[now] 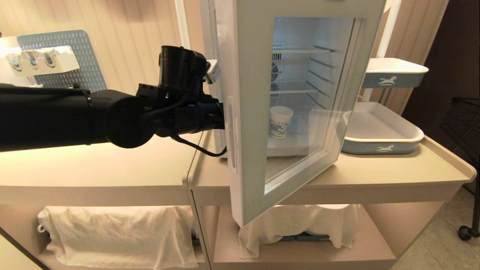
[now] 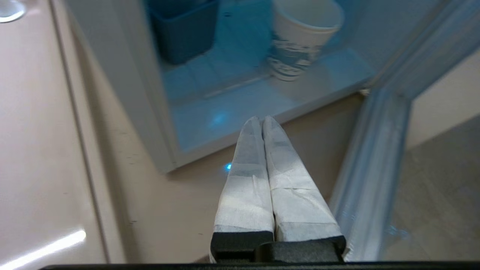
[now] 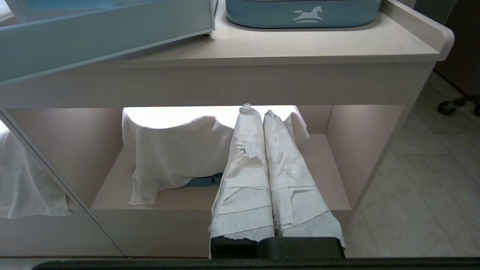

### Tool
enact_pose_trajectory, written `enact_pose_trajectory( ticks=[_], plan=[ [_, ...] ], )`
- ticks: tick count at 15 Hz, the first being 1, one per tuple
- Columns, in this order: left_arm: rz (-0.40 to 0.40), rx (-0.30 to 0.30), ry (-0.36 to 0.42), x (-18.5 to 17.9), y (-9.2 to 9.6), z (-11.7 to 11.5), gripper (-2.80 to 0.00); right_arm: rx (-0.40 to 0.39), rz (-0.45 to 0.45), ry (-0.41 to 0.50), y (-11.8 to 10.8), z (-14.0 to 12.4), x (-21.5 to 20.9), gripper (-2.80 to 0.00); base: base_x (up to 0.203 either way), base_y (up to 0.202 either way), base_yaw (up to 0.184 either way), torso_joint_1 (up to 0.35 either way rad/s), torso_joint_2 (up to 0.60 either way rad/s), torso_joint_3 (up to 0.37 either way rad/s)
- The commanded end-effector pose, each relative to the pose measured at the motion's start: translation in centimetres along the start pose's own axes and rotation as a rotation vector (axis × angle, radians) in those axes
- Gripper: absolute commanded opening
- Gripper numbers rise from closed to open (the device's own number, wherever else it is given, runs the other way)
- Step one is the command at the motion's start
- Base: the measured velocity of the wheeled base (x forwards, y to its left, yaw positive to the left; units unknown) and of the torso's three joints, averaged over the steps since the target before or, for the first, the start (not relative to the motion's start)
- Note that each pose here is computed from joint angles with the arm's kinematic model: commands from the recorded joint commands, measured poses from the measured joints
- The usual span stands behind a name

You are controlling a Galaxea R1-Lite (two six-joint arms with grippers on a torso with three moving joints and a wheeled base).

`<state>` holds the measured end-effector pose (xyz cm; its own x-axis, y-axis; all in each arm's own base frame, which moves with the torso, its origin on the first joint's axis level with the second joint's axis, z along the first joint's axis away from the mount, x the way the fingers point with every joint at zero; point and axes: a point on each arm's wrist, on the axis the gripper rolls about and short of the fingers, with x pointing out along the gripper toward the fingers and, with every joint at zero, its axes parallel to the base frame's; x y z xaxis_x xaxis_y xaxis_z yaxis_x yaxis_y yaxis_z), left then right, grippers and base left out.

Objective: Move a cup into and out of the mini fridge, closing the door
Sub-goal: Open the freezer door

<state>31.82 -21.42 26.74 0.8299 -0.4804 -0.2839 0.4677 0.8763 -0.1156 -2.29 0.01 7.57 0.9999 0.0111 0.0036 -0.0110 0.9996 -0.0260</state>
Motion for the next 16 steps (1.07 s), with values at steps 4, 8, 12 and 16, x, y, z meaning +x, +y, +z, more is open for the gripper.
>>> enact_pose_trajectory(
  ticks=[4,8,12,16],
  plan=[
    [-0.165,-0.056,-0.04,-3.0,-5.7,0.9,-2.8,0.0,0.001,0.001,0.0,0.0,0.0,-2.8,0.0,0.0,0.0,0.0,0.0,0.0],
    [-0.342,-0.093,-0.042,-5.4,-11.5,0.7,-2.8,-0.003,0.0,0.001,0.0,0.0,0.0,-2.8,0.0,0.0,0.0,0.0,0.0,0.0],
    [-0.308,-0.082,-0.035,-5.5,-10.8,0.6,-2.8,0.0,0.001,0.001,0.0,0.0,0.0,-2.8,0.0,0.0,0.0,0.0,0.0,0.0],
    [-0.271,-0.099,-0.022,-5.9,-9.3,0.4,-2.8,0.0,0.001,0.001,0.0,0.0,0.0,-2.8,0.0,0.0,0.0,0.0,0.0,0.0]
  ],
)
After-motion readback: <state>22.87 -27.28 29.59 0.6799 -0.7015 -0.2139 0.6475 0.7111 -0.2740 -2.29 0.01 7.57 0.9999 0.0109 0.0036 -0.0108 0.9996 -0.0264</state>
